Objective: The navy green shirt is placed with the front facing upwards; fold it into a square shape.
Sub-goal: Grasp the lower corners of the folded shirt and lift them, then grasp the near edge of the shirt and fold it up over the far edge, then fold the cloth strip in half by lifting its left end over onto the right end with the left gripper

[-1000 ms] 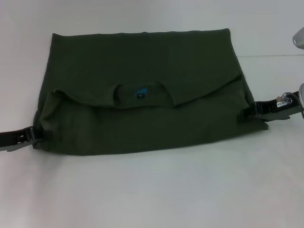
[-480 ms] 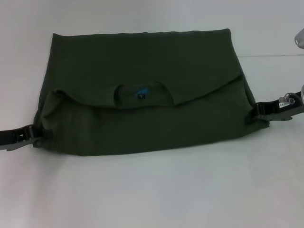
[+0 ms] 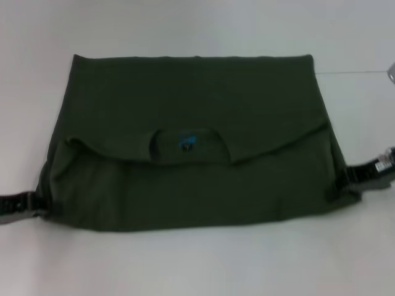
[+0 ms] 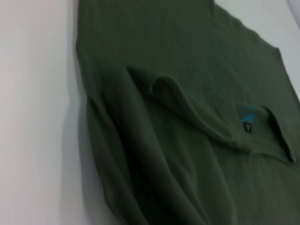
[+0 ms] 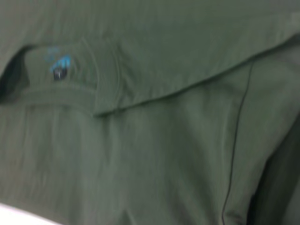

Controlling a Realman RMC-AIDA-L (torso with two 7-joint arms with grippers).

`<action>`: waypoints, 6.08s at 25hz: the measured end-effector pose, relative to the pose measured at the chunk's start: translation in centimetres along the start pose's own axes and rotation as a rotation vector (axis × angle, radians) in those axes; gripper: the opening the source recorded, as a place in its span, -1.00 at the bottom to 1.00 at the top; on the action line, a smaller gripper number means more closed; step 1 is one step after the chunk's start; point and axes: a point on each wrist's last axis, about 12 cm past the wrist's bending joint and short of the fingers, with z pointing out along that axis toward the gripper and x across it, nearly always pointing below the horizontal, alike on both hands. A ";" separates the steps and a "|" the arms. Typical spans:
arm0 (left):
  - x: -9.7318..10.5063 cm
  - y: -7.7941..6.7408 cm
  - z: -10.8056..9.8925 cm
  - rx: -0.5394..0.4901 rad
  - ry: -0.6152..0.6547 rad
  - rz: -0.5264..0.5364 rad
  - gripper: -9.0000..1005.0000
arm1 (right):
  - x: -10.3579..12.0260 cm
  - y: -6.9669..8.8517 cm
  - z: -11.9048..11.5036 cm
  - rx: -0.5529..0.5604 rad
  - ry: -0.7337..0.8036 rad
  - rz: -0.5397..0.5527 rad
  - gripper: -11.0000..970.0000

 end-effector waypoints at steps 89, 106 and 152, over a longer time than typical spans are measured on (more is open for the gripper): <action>-4.4 -1.5 7.7 0.037 -0.711 -0.149 -0.87 | -1.5 -2.7 3.2 -0.155 -0.834 0.306 -0.84; -4.9 -2.5 10.0 -0.023 -0.755 -0.130 -0.86 | -2.6 -1.9 4.5 -0.088 -0.863 0.296 -0.84; -0.5 1.3 -0.3 -0.100 -0.115 -0.056 0.42 | 6.1 -8.1 -1.8 -0.270 -0.578 0.285 0.73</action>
